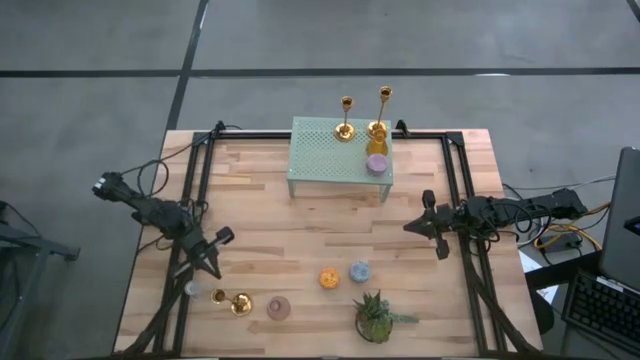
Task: Pick & Place candle stick holders
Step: Put the gold candle holder on the shelf
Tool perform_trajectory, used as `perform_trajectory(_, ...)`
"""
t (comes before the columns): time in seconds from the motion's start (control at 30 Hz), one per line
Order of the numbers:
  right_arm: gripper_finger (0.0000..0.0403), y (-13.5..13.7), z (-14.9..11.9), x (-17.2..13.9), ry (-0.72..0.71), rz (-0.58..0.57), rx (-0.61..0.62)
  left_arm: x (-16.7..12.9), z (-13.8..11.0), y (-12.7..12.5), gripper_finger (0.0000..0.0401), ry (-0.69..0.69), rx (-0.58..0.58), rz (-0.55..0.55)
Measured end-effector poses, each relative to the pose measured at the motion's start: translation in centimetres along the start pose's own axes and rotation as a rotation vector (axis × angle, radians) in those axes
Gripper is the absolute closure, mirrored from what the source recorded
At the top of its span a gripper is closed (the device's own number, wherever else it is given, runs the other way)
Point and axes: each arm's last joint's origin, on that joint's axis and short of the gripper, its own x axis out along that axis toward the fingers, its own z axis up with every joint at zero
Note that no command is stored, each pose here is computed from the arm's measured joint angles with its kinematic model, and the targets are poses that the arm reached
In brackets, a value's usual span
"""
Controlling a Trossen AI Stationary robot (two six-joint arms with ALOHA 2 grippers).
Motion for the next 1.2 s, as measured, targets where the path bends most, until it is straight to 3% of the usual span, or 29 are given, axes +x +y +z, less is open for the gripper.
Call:
perform_trajectory(0.1, 0.0385, 0.0, 0.0, 0.0, 0.0, 0.0, 0.0, 0.1, -0.1, -0.2, 0.0396, -0.007, 0.038, -0.047)
perform_trajectory(0.37, 0.0385, 0.0, 0.0, 0.0, 0.0, 0.0, 0.0, 0.6, -0.3, -0.6, 0.0396, 0.022, 0.007, -0.093)
perform_trajectory(0.6, 0.0385, 0.0, 0.0, 0.0, 0.0, -0.001, 0.0, 1.1, -0.3, -0.2, 0.0392, 0.028, -0.015, 0.012)
perform_trajectory(0.87, 0.0385, 0.0, 0.0, 0.0, 0.0, 0.0, 0.0, 1.8, -0.7, 0.0, 0.0334, 0.066, -0.079, 0.014)
perform_trajectory(1.2, 0.0385, 0.0, 0.0, 0.0, 0.0, 0.0, 0.0, 2.7, -0.8, -0.8, 0.0286, 0.083, -0.123, -0.068)
